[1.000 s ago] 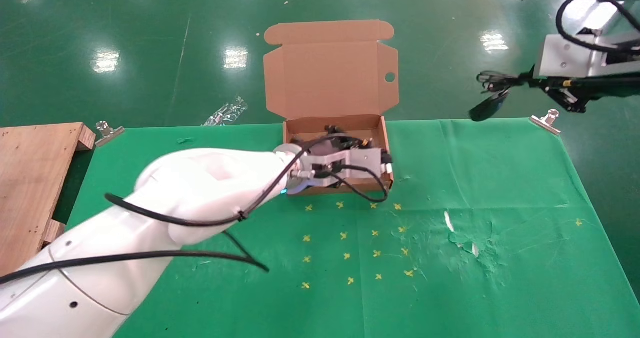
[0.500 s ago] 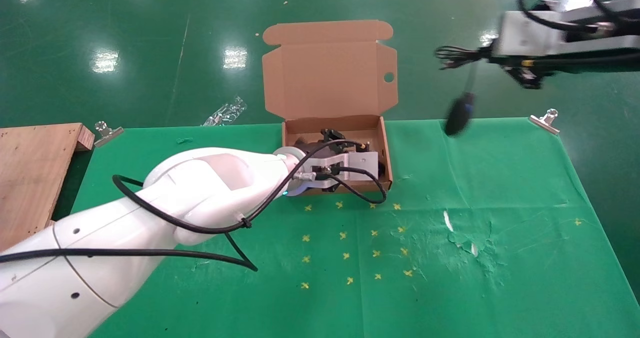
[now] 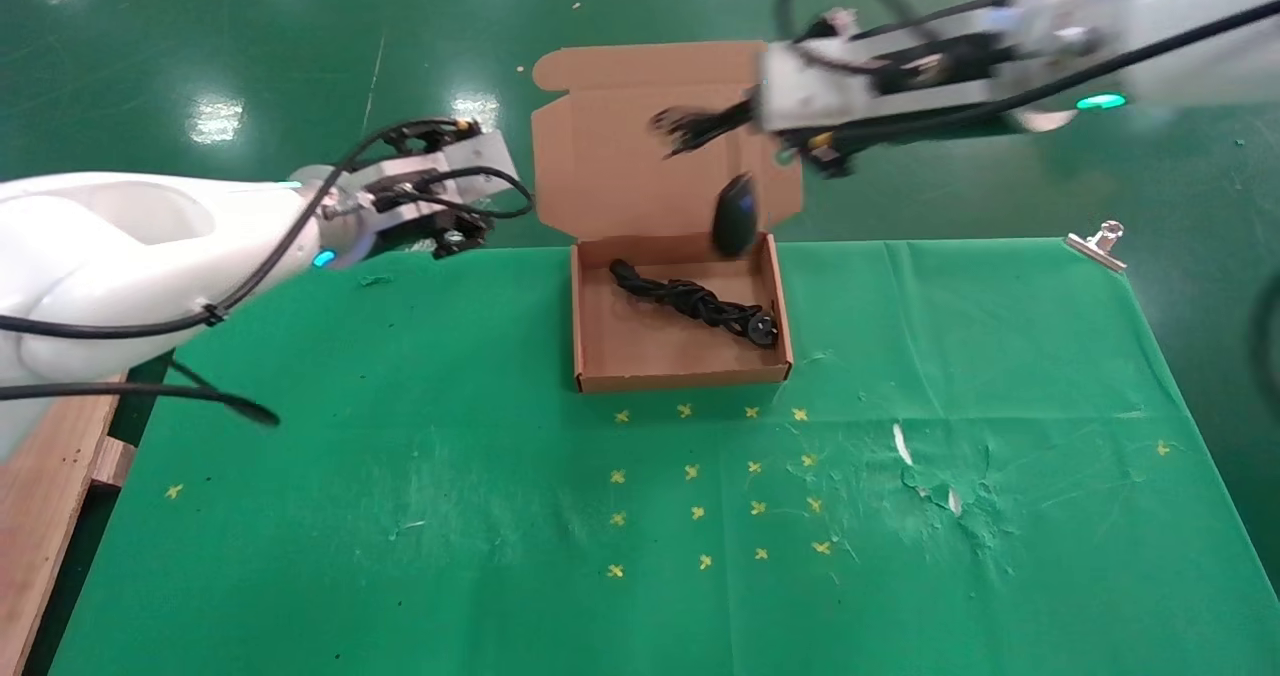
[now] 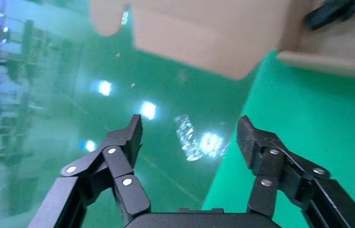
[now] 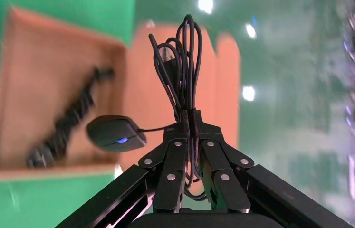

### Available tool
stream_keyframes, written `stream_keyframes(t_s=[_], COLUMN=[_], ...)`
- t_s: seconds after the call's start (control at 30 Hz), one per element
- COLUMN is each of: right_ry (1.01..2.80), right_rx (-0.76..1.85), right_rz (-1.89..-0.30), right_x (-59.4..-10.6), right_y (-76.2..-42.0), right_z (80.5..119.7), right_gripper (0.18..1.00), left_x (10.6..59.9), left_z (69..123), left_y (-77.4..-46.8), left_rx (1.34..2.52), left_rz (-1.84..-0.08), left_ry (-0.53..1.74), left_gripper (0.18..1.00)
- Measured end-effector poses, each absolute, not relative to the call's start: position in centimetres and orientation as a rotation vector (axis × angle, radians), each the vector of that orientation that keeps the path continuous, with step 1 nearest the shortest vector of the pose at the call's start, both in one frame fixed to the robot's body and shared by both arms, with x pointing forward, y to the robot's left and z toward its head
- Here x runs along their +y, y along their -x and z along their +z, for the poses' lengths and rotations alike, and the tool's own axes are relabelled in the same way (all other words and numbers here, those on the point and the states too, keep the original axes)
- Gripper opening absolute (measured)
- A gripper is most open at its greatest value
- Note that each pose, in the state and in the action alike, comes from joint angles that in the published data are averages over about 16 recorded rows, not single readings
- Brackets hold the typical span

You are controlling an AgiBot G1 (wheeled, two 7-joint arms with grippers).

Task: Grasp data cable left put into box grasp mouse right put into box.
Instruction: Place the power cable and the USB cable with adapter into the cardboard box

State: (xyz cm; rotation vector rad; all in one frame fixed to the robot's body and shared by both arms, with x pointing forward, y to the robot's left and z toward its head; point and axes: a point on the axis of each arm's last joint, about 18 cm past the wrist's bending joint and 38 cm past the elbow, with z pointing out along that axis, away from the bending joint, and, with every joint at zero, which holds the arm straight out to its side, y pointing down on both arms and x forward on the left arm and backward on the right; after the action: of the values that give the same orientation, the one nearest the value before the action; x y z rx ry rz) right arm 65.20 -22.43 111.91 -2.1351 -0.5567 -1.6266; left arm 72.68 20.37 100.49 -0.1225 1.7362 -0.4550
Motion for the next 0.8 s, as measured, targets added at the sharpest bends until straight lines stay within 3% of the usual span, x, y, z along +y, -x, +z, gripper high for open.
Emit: stream_keyframes(t_s=[0.23,0.47,0.8], right_ry=[2.188,2.259,2.297], right_rx=[-0.637,-0.561,-0.445], right_rz=[-1.485,-1.380,-1.325], right_x=[-18.9,-18.6,-19.4], right_y=[-67.1,-69.1,-70.7], right_z=[108.6,104.9,102.0], right_gripper=[0.193,0.193,0.205], left_x=[21.3,21.4,21.6], left_z=[100.8,100.8,100.9], left_y=[-72.6,-72.5,-72.5], left_rx=[1.726,1.725,1.723], left_rz=[-0.451,-0.450,-0.448], left_ry=[0.133,0.134,0.136], left_gripper=[0.783,0.897,0.980])
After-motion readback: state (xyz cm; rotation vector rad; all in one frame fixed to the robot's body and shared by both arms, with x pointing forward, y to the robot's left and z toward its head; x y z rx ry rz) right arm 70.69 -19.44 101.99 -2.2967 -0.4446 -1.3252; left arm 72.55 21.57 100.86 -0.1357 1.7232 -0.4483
